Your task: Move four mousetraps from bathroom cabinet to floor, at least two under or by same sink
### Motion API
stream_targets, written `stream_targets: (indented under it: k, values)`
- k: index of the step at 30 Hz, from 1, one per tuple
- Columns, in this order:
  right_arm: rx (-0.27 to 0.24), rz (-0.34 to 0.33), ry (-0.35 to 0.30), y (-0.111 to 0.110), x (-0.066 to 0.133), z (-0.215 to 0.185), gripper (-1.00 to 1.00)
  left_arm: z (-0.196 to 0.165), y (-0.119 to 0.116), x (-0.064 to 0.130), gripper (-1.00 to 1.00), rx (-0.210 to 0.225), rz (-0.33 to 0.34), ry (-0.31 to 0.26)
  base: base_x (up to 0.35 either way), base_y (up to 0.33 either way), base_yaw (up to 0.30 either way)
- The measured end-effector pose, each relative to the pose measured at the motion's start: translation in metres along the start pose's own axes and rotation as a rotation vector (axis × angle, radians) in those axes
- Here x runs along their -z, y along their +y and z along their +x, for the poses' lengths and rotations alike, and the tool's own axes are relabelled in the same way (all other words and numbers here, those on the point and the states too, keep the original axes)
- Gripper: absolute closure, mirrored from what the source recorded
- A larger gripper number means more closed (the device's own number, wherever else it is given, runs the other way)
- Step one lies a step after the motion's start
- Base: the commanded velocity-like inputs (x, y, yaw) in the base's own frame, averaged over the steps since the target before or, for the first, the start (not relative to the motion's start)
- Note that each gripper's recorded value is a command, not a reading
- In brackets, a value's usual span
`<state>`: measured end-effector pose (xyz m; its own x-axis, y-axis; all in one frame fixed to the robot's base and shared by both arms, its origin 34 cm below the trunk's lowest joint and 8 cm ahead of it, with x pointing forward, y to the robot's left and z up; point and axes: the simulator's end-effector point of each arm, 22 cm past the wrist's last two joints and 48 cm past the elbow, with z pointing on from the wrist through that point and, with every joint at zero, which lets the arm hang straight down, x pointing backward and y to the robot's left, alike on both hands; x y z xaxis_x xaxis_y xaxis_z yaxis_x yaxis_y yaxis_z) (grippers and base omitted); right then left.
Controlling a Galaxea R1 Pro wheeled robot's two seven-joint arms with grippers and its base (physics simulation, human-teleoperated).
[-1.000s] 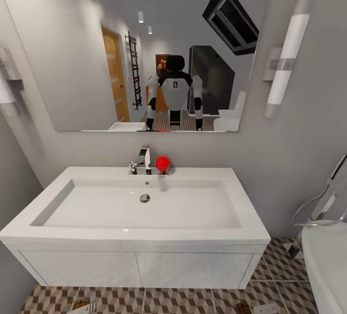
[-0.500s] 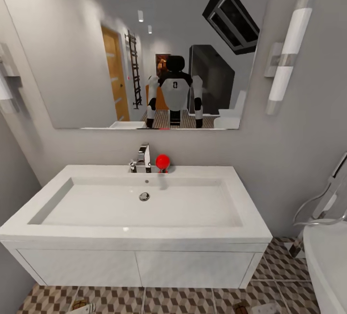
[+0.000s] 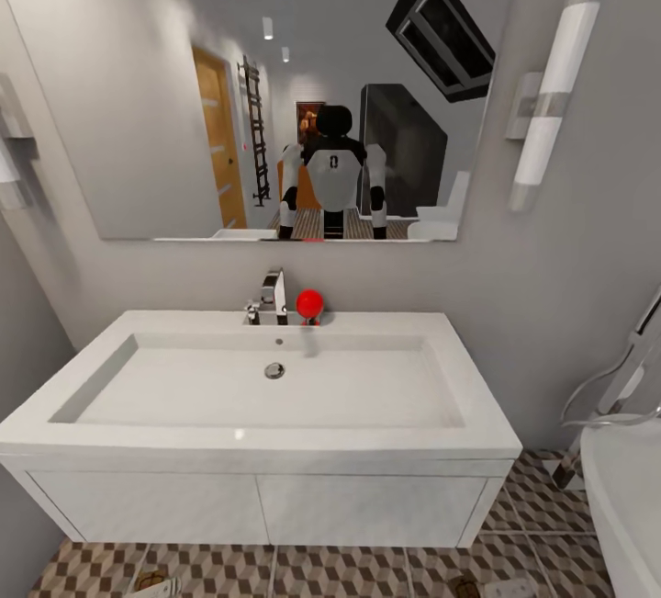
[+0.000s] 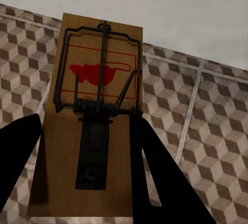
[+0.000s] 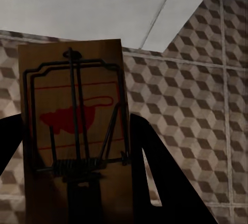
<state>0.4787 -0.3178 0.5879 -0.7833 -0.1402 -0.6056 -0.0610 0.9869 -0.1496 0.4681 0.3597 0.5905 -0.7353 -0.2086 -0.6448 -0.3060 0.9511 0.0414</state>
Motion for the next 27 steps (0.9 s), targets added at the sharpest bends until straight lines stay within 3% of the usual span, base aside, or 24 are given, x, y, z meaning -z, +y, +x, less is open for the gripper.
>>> stream_targets:
  k: [10, 13, 18, 24, 27]
  values:
    - [-0.009, 0.009, -0.004, 0.009, -0.012, 0.005, 1.00, 0.007, 0.000, -0.011, 1.00, 0.000, -0.001, -0.003, 0.000, 0.000, 0.000]
    - [-0.033, 0.067, -0.022, 0.011, -0.016, -0.003, 1.00, 0.010, 0.000, -0.015, 1.00, 0.000, -0.001, -0.003, 0.000, 0.000, 0.000]
    - [-0.124, 0.181, -0.017, 0.002, -0.020, 0.000, 1.00, 0.014, -0.001, -0.021, 1.00, 0.001, -0.002, -0.003, 0.000, 0.000, 0.000]
    - [-0.139, 0.187, -0.017, 0.004, -0.026, 0.005, 1.00, 0.020, -0.002, -0.028, 1.00, 0.003, 0.000, -0.003, 0.000, 0.000, 0.000]
    - [-0.140, 0.154, -0.020, 0.018, -0.031, 0.006, 1.00, 0.023, -0.002, -0.031, 1.00, 0.002, -0.001, -0.003, 0.000, 0.000, 0.000]
